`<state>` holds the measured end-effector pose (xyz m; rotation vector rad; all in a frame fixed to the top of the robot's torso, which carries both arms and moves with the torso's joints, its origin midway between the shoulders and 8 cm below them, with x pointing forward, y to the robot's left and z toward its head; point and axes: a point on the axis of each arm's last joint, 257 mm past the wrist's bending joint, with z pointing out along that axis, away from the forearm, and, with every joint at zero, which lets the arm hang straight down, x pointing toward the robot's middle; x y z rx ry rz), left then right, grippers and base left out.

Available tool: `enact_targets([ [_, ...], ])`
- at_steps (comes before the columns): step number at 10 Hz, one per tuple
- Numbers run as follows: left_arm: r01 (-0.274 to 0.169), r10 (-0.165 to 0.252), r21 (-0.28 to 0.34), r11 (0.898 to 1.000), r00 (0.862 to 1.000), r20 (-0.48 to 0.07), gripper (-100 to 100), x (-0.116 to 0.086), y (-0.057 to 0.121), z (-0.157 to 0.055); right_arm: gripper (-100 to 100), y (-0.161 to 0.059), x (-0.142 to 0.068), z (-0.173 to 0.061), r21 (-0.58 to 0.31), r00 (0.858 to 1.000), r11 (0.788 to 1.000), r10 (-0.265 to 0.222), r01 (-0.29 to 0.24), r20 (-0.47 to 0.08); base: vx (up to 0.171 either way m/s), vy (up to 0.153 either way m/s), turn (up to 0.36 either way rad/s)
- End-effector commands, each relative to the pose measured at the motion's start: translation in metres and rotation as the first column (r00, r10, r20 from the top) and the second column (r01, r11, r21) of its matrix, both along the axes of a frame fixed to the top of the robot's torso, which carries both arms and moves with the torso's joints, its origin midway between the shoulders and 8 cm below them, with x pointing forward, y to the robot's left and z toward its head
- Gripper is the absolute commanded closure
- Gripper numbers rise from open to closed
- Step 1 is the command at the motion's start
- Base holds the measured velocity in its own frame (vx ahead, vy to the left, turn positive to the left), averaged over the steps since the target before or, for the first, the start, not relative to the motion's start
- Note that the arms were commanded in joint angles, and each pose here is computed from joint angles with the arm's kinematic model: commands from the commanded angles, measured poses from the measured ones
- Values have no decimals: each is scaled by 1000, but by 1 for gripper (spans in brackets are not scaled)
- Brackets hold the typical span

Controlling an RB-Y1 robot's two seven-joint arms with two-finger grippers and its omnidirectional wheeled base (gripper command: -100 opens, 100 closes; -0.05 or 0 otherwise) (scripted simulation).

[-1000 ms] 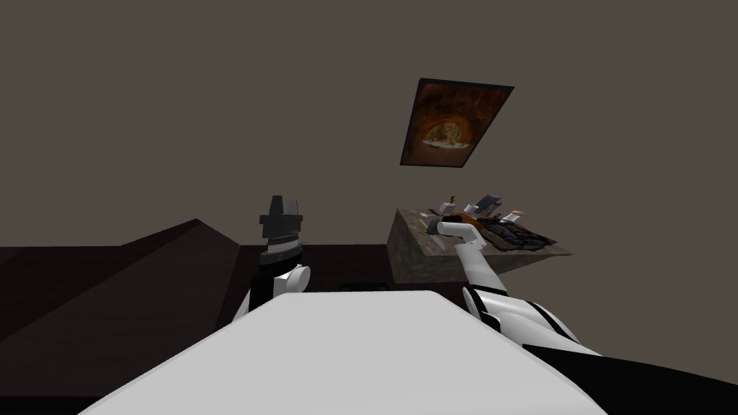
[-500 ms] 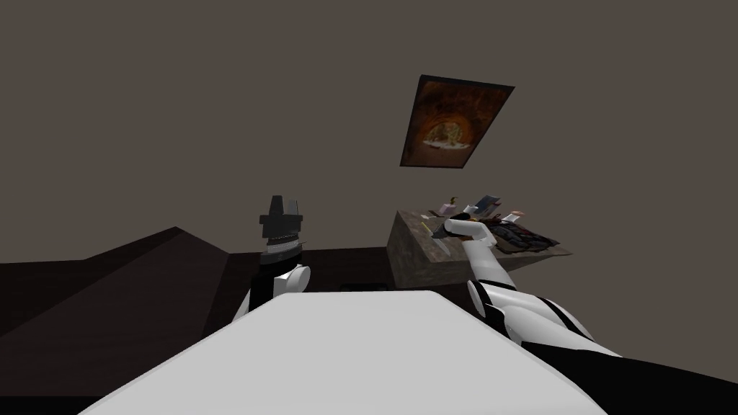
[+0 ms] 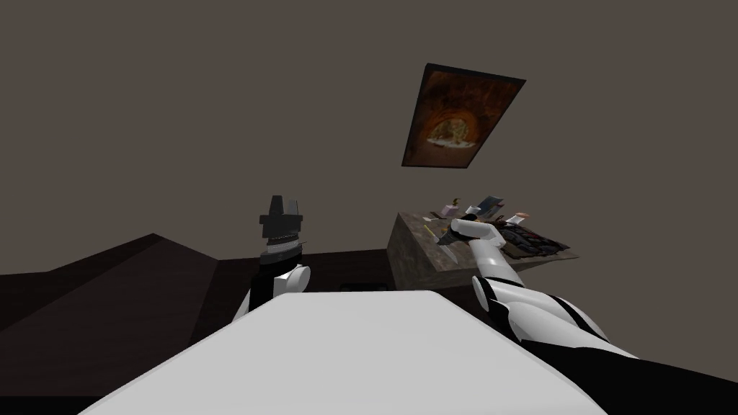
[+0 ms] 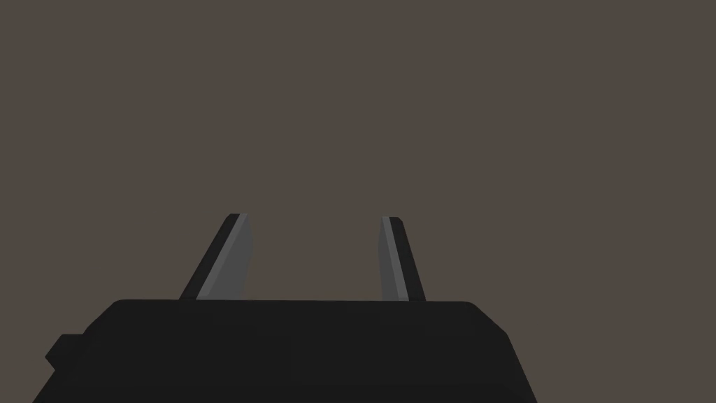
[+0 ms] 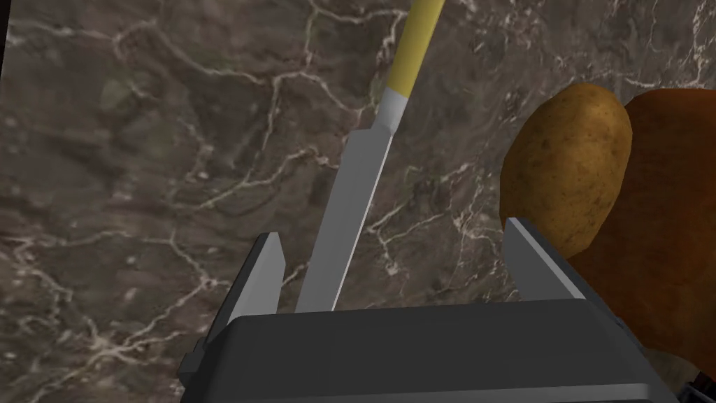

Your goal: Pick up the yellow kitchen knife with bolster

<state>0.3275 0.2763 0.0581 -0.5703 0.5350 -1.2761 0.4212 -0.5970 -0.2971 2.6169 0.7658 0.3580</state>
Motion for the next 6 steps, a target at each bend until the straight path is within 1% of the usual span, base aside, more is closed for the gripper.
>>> enact_targets([
  [1,0,0,0,1000,1000,0,0,0,0,0,-100,-5,-15,-7,31,998,999,-37,38,-47,106,25,-49],
  [2,0,0,0,1000,1000,0,0,0,0,0,-100,-14,-29,-7,58,993,994,-86,91,-77,154,43,-69],
  [3,0,0,0,1000,1000,0,0,0,0,0,-100,-13,-36,-12,70,990,992,-93,100,-104,139,26,-43],
  [4,0,0,0,1000,1000,0,0,0,0,0,-100,-13,-36,-12,70,990,992,-93,100,-104,56,5,11],
  [5,0,0,0,1000,1000,0,0,0,0,0,-100,-18,-54,-13,101,979,983,-138,154,-149,101,9,-59],
  [6,0,0,0,1000,1000,0,0,0,0,0,-100,-18,-57,-16,106,977,981,-143,160,-158,106,14,-36],
])
